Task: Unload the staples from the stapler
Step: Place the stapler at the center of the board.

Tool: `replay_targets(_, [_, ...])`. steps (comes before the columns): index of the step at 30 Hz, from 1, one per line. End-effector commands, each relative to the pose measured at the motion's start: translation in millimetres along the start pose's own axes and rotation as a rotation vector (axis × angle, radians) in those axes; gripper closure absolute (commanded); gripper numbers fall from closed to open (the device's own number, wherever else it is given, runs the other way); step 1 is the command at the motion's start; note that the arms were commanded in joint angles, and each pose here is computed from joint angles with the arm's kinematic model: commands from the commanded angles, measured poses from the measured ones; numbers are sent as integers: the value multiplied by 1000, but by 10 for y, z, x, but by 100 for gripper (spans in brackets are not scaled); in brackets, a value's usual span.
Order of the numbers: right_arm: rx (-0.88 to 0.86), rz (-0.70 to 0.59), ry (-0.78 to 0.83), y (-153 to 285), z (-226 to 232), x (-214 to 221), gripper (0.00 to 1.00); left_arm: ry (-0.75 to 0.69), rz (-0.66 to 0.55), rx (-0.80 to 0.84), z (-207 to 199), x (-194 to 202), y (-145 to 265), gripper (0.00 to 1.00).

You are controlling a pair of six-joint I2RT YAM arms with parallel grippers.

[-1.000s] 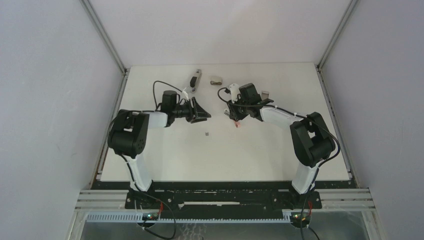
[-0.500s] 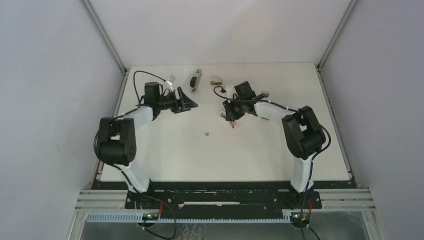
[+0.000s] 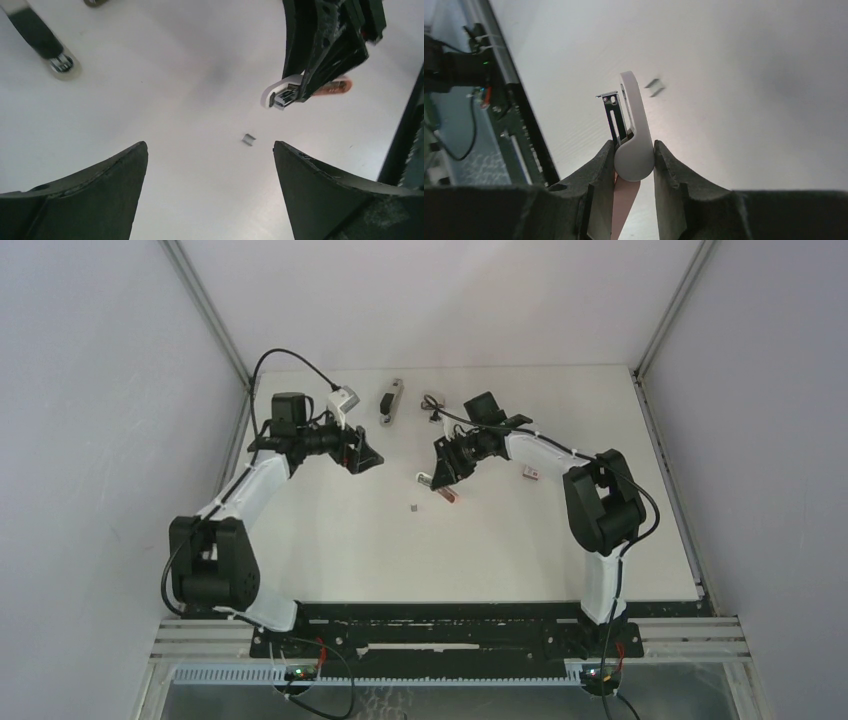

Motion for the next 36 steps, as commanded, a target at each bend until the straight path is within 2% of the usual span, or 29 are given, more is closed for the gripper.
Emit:
replay_targets(1, [-180, -39, -22, 64, 270, -144, 75, -444, -9, 19, -211, -140, 224, 0])
replay_targets(5, [-242, -39, -36, 46, 338, -141, 75, -618, 19, 107, -459, -53, 231, 0])
replay_targets(11, [-300, -41, -48, 53, 405, -145, 74, -779, 111, 236, -760, 302, 83, 0])
replay_targets(16, [-334, -47, -41, 78, 479, -161, 74, -860, 178, 268, -858, 524, -57, 0])
replay_targets(23, [-411, -59, -34, 115, 615, -191, 73, -920, 174, 237, -936, 547, -180, 5])
replay_targets(30, [-472, -66, -29, 143, 724, -213, 73, -973, 212, 235, -1043, 654, -306, 15])
replay_targets(36, [-497, -57, -26, 125, 783, -201, 72, -991, 252, 244, -1075, 740, -379, 29])
Point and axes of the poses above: each gripper's point midway between its finger pads, its own y axis back along the fingers, its own z axis along the line the jaws close on, x = y × z, the point moved 5 cm from there along y, back along the fingers, and after that the axes turned 13 degrees about y, right-handed, at the moved point
